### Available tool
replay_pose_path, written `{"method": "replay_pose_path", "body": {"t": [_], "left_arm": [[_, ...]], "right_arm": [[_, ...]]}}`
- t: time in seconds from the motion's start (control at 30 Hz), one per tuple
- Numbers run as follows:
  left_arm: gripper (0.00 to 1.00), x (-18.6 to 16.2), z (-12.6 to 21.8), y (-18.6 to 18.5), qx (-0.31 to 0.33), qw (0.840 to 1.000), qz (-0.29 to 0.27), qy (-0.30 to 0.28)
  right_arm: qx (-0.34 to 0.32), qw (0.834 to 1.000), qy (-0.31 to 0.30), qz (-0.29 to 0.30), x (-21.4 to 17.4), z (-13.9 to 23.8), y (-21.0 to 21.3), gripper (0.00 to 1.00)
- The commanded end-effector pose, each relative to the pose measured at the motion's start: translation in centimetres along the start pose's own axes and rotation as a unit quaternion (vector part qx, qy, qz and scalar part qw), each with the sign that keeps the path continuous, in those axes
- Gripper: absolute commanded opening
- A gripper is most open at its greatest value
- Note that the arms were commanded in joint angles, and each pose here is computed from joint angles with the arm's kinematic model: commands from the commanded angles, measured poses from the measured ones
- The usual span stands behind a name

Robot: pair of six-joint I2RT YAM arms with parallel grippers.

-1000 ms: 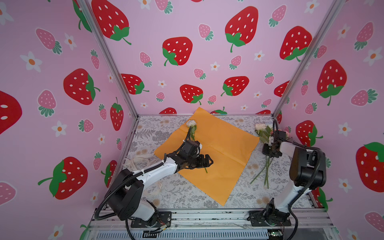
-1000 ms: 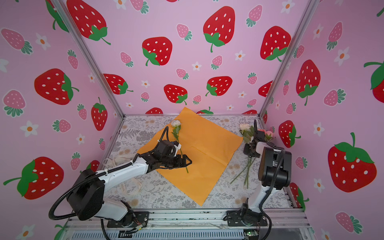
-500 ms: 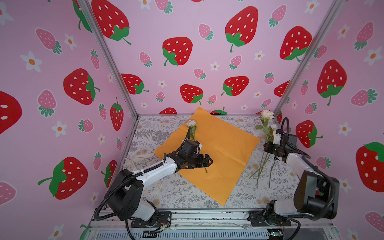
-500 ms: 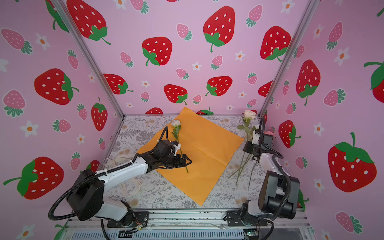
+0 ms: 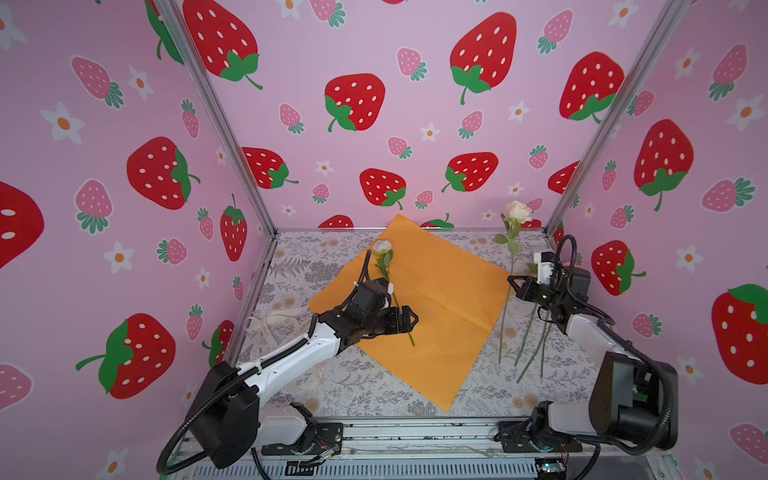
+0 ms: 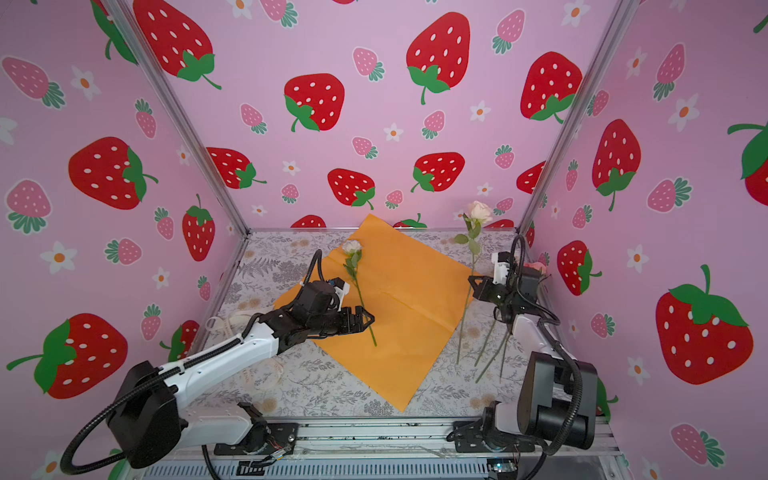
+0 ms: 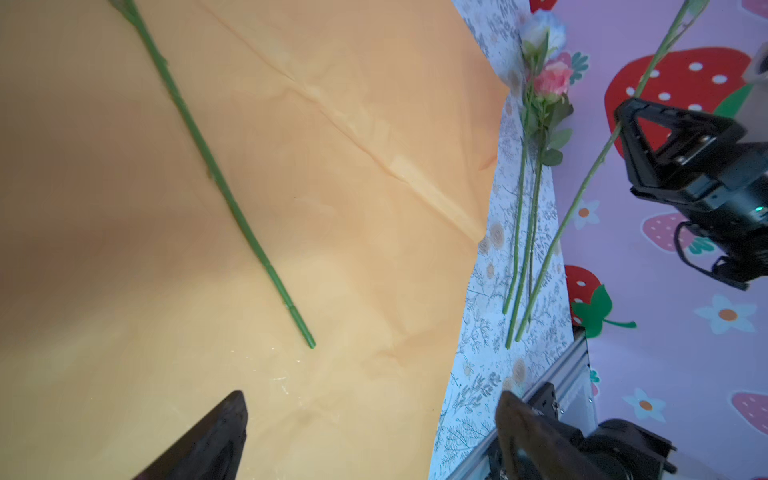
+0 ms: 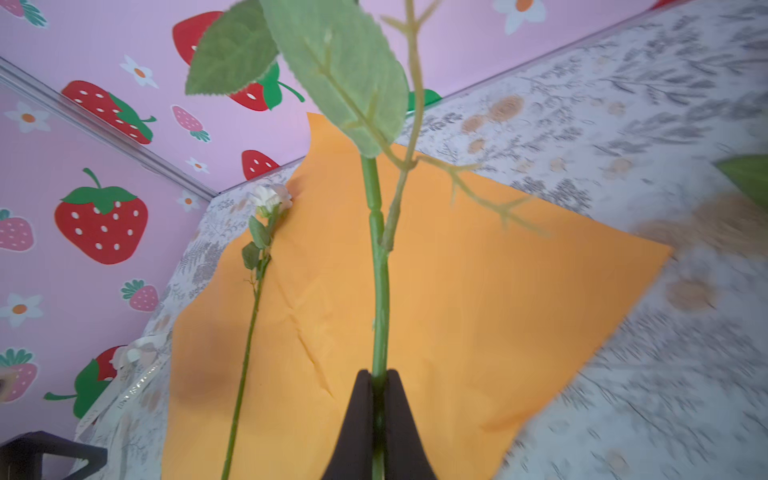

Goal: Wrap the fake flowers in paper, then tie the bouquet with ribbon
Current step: 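Lay the second white rose beside the first on the paper with the right gripper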

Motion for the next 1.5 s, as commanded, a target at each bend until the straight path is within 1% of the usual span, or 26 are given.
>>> {"method": "replay_pose_path", "body": {"t": [0.0, 0.03, 0.07, 0.13, 0.2, 0.27, 0.37, 0.47, 0.63, 0.9, 1.03, 1.13, 1.27, 1.37, 1.47], "left_arm": [[0.96, 1.8, 3.2, 5.3, 0.096, 0.989, 0.077, -0.082], [0.96, 2.0, 3.8, 6.4, 0.09, 0.986, 0.11, -0.085], [0.96, 2.3, 4.3, 7.1, 0.073, 0.984, 0.136, -0.088], [0.95, 2.8, 5.2, 8.3, 0.038, 0.978, 0.184, -0.09], [0.95, 3.0, 6.1, 9.8, 0.038, 0.972, 0.21, -0.097], [0.95, 2.9, 7.0, 11.1, 0.052, 0.968, 0.223, -0.101], [0.95, 2.4, 7.7, 12.1, 0.061, 0.965, 0.232, -0.101], [0.95, 1.8, 7.7, 12.2, 0.054, 0.966, 0.235, -0.098], [0.95, 0.7, 7.5, 12.7, 0.051, 0.964, 0.243, -0.091], [0.95, 0.1, 7.2, 12.8, 0.045, 0.964, 0.246, -0.088], [0.95, 0.0, 7.1, 12.8, 0.043, 0.965, 0.244, -0.085], [0.95, -0.1, 7.0, 12.8, 0.042, 0.966, 0.243, -0.08], [0.95, 0.1, 6.7, 12.2, 0.026, 0.969, 0.235, -0.074], [0.95, 0.2, 6.4, 11.7, 0.011, 0.971, 0.229, -0.067], [0.95, 0.5, 6.0, 11.1, -0.004, 0.974, 0.222, -0.055]], "right_arm": [[0.002, 0.996, 0.088, -0.003, -2.0, -4.2, 3.2, 0.0], [-0.017, 0.994, 0.103, -0.019, -2.3, -5.7, 3.6, 0.0], [-0.02, 0.992, 0.118, -0.039, -2.8, -6.9, 4.4, 0.0], [0.015, 0.988, 0.139, -0.066, -3.0, -10.3, 7.4, 0.0], [0.021, 0.987, 0.148, -0.06, -3.1, -12.8, 9.5, 0.0], [0.011, 0.986, 0.163, -0.046, -3.5, -15.1, 11.2, 0.0], [0.027, 0.981, 0.191, -0.034, -5.1, -18.7, 13.5, 0.0], [0.024, 0.977, 0.207, -0.037, -6.2, -21.3, 14.1, 0.01], [0.018, 0.971, 0.238, -0.025, -8.1, -24.2, 14.3, 0.03], [0.022, 0.96, 0.28, -0.014, -11.3, -26.6, 13.9, 0.04], [0.017, 0.956, 0.293, -0.013, -12.3, -27.2, 14.0, 0.09], [0.02, 0.955, 0.295, -0.012, -12.5, -27.2, 14.5, 0.14], [0.024, 0.956, 0.294, -0.009, -11.8, -26.4, 15.1, 0.23], [0.028, 0.96, 0.278, -0.005, -10.4, -25.5, 15.8, 0.24], [0.018, 0.964, 0.264, 0.009, -9.0, -24.1, 16.0, 0.31]]}}
Point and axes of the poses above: each gripper's point midway between its finger pads, its own z axis back along the fingers, its own y axis along the line the jaws close on, x = y × z, the point moved 1 cm from there along z, back along the fingers, and after that the axes turned 5 degrees about z, right-handed, at the moved point
